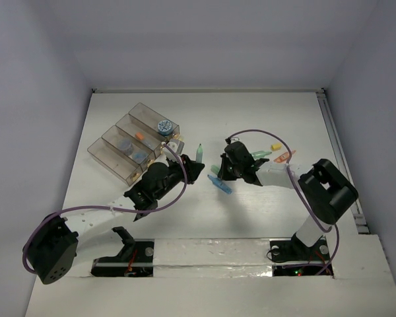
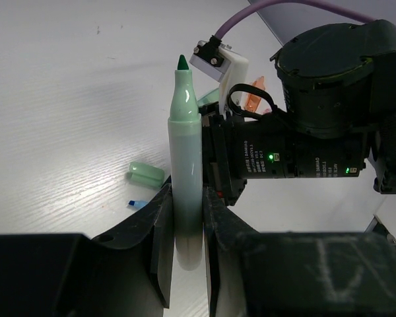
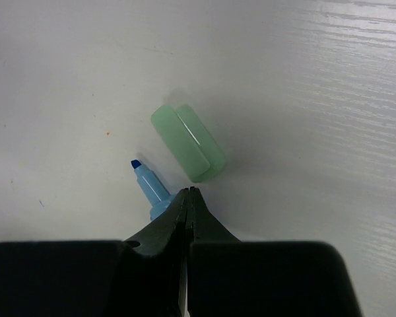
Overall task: Sort the stationery into containers
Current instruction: Move the pen cap to the center of the board.
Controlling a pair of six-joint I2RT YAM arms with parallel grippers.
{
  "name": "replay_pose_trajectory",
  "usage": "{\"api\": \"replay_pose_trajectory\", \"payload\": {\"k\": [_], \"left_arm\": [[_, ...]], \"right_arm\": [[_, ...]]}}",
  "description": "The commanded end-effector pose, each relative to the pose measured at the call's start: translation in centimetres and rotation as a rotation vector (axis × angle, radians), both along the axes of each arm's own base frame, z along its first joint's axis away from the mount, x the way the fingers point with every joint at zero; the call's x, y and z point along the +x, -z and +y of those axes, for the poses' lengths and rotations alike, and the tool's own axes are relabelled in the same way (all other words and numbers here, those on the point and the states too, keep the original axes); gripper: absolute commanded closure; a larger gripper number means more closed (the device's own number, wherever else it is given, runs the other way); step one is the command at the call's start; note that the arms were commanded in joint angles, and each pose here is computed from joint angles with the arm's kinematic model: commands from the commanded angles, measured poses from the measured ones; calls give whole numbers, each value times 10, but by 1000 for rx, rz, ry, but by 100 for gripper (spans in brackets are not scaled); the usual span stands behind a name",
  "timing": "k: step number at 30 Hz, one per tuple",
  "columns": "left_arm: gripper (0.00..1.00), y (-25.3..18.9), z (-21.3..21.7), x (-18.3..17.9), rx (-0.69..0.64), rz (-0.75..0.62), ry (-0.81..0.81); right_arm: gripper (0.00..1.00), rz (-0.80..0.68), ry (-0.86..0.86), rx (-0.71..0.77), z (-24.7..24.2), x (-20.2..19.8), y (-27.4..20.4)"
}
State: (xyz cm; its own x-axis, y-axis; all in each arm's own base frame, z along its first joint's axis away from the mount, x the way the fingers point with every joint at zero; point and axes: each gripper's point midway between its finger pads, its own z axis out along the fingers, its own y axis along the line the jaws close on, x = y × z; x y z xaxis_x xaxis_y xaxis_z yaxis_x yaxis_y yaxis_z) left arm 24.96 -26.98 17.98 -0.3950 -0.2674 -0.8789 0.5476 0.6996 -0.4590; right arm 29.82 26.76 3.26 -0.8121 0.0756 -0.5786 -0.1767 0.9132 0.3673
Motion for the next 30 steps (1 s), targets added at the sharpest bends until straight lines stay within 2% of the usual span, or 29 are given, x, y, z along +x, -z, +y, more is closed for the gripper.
{"api": "replay_pose_trajectory", "payload": {"k": [1,11,15,18,19,22,26,30], "left_arm": [[100,-19,-3,-2,-46,-48,15],[100,-18,-2,-2,-42,-49,11],[100,-18,-1,-1,-39,-50,6],[100,-18,0,-1,-37,-50,0],[100,-17,0,0,-34,-50,-1],[100,-19,0,-1,-38,-53,-1],[100,-19,0,-1,-39,-52,-1],[100,-21,4,1,-35,-59,-18]], "right_arm": [[100,-59,13,53,11,24,-16],[100,-102,58,15,4,71,-17],[98,-124,42,28,16,85,-25],[89,-116,50,7,13,86,-22],[81,-114,67,-16,7,85,-19],[63,-135,94,-35,-2,84,-28],[48,-152,105,-60,-12,80,-43],[34,-171,61,-10,0,81,-60]]}}
